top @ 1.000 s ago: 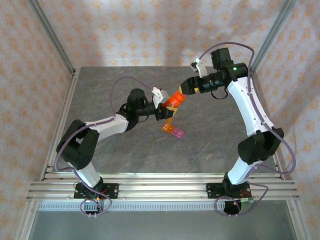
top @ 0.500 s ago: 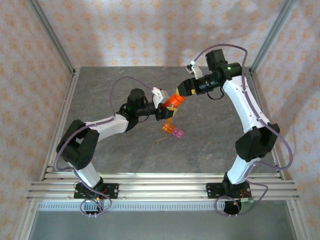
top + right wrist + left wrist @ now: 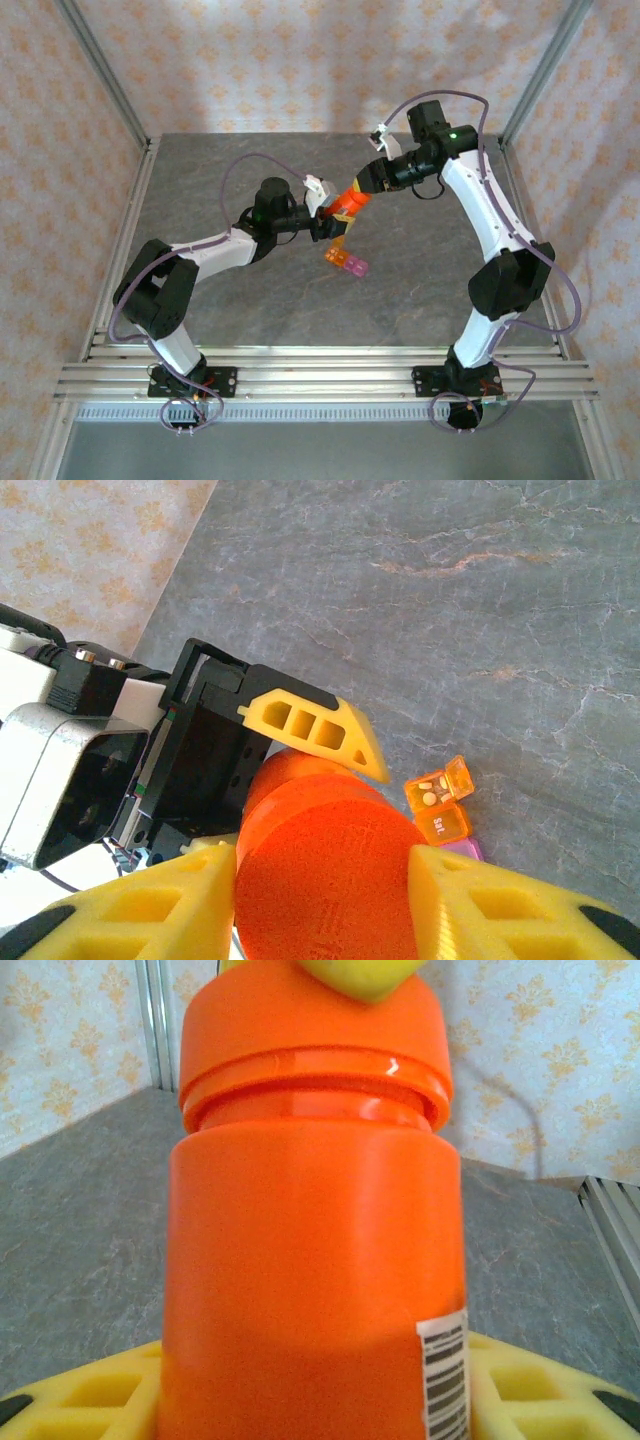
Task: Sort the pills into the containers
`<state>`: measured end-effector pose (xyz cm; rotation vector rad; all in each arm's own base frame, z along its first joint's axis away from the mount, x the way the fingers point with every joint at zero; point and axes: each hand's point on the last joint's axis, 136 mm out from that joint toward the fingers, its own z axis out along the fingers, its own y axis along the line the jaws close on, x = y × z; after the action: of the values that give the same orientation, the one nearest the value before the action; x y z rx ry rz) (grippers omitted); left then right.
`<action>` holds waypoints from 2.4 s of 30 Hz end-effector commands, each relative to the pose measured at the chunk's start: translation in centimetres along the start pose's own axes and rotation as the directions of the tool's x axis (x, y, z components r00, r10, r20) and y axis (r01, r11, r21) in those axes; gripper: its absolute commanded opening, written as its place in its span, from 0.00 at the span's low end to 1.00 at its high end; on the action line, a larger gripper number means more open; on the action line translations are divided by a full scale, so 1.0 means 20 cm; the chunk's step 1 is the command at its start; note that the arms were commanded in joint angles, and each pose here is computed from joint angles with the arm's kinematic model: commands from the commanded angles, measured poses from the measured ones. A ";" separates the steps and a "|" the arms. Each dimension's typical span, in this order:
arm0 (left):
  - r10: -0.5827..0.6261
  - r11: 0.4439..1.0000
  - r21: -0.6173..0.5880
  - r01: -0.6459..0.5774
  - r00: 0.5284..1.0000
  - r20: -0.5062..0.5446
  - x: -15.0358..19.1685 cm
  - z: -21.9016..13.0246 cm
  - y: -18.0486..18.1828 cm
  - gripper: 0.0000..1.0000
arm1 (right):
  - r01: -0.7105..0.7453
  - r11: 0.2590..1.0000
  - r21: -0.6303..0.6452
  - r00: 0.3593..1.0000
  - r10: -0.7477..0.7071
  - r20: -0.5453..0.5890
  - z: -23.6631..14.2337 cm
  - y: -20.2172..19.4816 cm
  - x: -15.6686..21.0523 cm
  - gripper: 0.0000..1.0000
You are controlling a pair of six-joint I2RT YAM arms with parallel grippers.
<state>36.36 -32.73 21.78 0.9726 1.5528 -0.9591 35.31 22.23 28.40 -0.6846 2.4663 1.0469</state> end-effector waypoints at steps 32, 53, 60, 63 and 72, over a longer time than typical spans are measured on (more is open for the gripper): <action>0.095 0.995 0.017 -0.097 0.992 0.086 -0.16 -0.02 -0.04 0.00 | -0.372 0.896 0.241 0.916 0.312 0.254 0.00 0.00 -0.04 0.49; 0.105 0.994 0.025 -0.108 0.990 0.097 -0.19 -0.04 -0.07 0.00 | 0.066 0.991 0.120 0.996 -0.072 0.043 -0.13 0.07 0.01 0.84; 0.107 0.994 0.022 -0.110 0.989 0.100 -0.21 -0.05 -0.07 0.00 | 0.052 0.995 0.082 0.999 -0.051 -0.006 -0.06 0.03 0.04 0.82; 0.111 0.993 0.020 -0.114 0.989 0.100 -0.22 -0.06 -0.08 0.00 | 0.043 0.996 0.076 0.999 -0.042 -0.015 -0.04 0.02 0.04 0.81; 0.116 0.993 0.020 -0.118 0.989 0.095 -0.22 -0.06 -0.08 0.00 | 0.024 0.999 0.036 0.999 -0.023 -0.025 -0.01 0.02 0.04 0.62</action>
<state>35.91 -32.51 23.33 0.9781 1.5129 -0.9486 34.46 22.15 28.72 -0.7095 2.4742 0.9743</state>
